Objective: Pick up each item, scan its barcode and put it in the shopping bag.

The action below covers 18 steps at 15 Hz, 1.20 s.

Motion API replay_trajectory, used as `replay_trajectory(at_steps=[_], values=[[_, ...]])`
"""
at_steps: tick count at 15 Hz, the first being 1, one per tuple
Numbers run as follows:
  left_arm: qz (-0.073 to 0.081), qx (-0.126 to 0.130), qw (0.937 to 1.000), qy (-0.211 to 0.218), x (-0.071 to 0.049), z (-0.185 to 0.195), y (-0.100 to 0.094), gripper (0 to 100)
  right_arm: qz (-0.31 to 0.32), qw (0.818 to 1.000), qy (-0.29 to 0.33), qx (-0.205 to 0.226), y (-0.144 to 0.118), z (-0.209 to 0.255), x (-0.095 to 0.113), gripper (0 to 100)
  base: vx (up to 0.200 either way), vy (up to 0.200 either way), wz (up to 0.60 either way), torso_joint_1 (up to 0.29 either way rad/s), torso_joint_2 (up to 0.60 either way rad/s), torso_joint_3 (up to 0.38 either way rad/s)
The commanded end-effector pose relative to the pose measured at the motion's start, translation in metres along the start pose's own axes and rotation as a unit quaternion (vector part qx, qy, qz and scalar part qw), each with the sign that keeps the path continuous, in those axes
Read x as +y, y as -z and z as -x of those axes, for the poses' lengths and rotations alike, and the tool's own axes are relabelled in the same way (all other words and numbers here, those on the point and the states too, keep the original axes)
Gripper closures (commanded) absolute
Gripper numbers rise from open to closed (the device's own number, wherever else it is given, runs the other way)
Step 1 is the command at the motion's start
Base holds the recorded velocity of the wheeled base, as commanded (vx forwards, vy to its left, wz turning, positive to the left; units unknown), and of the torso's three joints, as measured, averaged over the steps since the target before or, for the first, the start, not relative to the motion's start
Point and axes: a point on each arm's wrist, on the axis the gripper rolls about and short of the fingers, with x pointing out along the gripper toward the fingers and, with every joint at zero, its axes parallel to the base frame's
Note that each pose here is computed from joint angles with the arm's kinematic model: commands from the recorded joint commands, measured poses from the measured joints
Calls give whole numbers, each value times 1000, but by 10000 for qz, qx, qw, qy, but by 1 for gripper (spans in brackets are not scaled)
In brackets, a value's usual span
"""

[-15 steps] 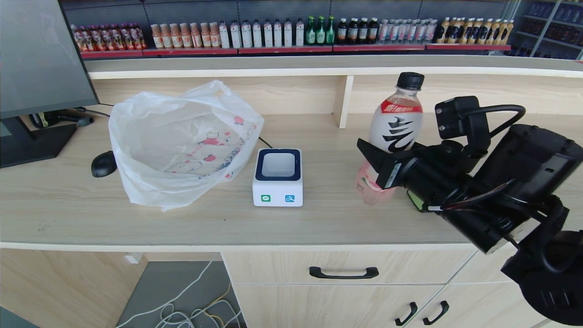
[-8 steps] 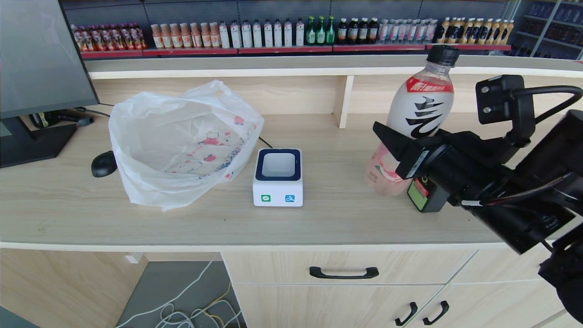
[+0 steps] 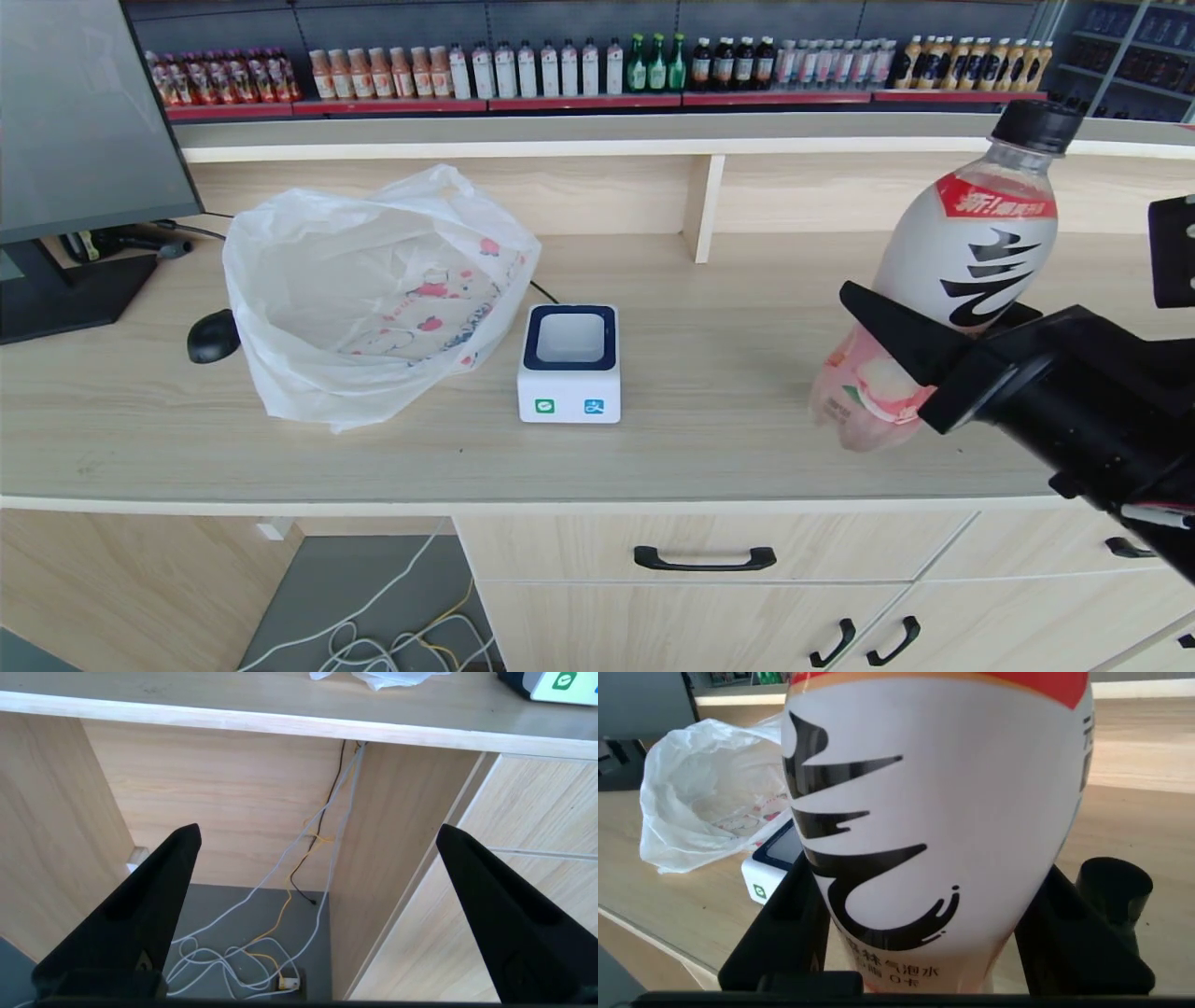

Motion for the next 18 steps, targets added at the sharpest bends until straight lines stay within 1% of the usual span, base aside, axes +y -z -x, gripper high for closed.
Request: replay_trajectory(at_steps=[1, 3, 5, 6, 8, 10, 13, 14, 17, 18], values=[[4, -2, 10000, 3, 0, 0, 0, 0, -15, 9998, -29, -174, -10, 14, -2, 100, 0, 0, 0, 0, 0, 0], [4, -2, 10000, -4, 0, 0, 0, 0, -21, 9997, -66, -251, -14, 18, -3, 100, 0, 0, 0, 0, 0, 0], [4, -2, 10000, -4, 0, 0, 0, 0, -25, 9997, -74, -220, -13, 26, -4, 100, 0, 0, 0, 0, 0, 0], [4, -2, 10000, 3, 0, 0, 0, 0, -22, 9999, -84, -137, -10, 33, -4, 100, 0, 0, 0, 0, 0, 0], [4, -2, 10000, 3, 0, 0, 0, 0, -16, 9998, -137, -176, -15, 37, -5, 100, 0, 0, 0, 0, 0, 0], [4, -2, 10000, -4, 0, 0, 0, 0, 93, 9995, -251, -158, -14, 42, -6, 100, 0, 0, 0, 0, 0, 0], [4, -2, 10000, 3, 0, 0, 0, 0, 746, 9947, -652, -263, -17, 42, 9, 100, 0, 0, 0, 0, 0, 0], [4, -2, 10000, -4, 0, 0, 0, 0, 1340, 9863, -889, -367, -19, 38, 19, 100, 0, 0, 0, 0, 0, 0], [4, -2, 10000, -4, 0, 0, 0, 0, 2104, 9678, -1344, -302, -8, 30, 40, 100, 0, 0, 0, 0, 0, 0], [4, -2, 10000, 3, 0, 0, 0, 0, 2423, 9587, -1434, -395, -9, 26, 47, 100, 0, 0, 0, 0, 0, 0]])
